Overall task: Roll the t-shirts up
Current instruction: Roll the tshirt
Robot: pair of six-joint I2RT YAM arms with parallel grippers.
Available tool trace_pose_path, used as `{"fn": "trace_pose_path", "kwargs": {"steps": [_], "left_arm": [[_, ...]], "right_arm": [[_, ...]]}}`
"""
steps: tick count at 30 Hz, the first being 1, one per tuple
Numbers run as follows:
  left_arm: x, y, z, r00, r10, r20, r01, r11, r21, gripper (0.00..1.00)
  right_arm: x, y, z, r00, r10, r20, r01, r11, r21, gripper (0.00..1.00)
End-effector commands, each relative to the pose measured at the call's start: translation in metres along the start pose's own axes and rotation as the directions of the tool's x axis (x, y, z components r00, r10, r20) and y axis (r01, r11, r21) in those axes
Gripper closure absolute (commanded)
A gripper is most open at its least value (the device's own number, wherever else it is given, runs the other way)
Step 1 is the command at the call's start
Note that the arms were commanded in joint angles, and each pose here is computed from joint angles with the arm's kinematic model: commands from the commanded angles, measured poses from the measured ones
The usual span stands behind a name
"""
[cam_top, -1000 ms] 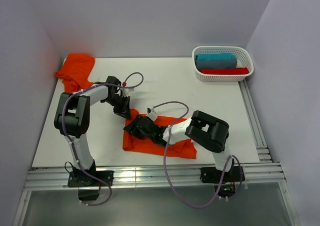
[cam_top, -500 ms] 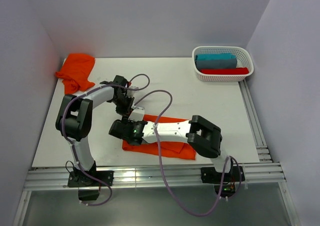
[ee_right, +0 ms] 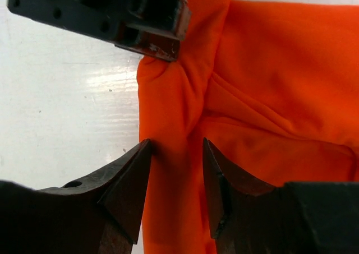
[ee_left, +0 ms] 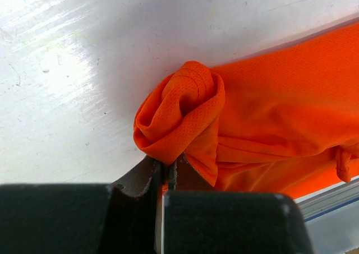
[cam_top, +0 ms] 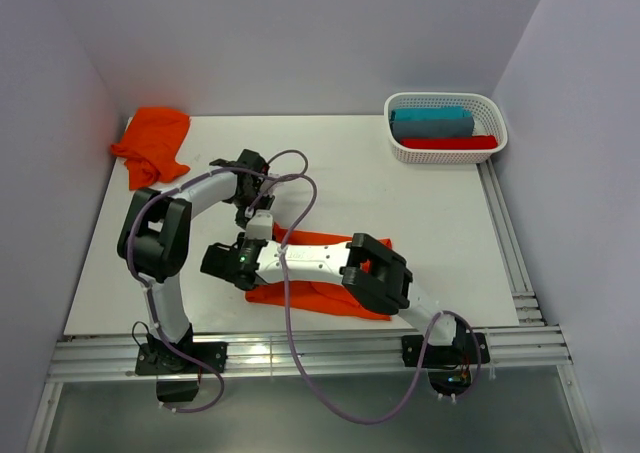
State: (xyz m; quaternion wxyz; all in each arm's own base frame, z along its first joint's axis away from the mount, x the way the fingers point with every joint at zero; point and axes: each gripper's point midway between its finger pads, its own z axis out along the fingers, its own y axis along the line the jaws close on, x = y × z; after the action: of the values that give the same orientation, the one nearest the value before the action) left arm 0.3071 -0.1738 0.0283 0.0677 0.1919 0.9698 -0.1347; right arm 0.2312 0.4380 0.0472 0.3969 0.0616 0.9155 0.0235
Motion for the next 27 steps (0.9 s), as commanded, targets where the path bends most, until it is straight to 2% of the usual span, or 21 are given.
{"fn": "trace_pose_path", "kwargs": {"steps": [1, 16, 27], "left_arm": [[0.000, -0.001, -0.002, 1.000, -0.018, -0.019, 0.017, 1.000, -0.025, 1.00], [0.006, -0.007, -0.003, 0.998, 0.014, -0.061, -0.018, 0.998, -0.067, 1.00], [0.008, -0.018, -0.003, 0.996, 0.027, -0.080, -0.033, 0.996, -0.079, 1.00]], "right_arm": [[-0.022, 0.000, -0.007, 0.996, -0.025, 0.087, 0.022, 0.999, 0.038, 0.52], [-0.015, 0.009, -0.010, 0.990, -0.092, 0.109, 0.084, 0.993, 0.080, 0.50], [0.008, 0.005, 0.002, 0.989, -0.141, 0.038, 0.136, 0.985, 0.104, 0.51]]}}
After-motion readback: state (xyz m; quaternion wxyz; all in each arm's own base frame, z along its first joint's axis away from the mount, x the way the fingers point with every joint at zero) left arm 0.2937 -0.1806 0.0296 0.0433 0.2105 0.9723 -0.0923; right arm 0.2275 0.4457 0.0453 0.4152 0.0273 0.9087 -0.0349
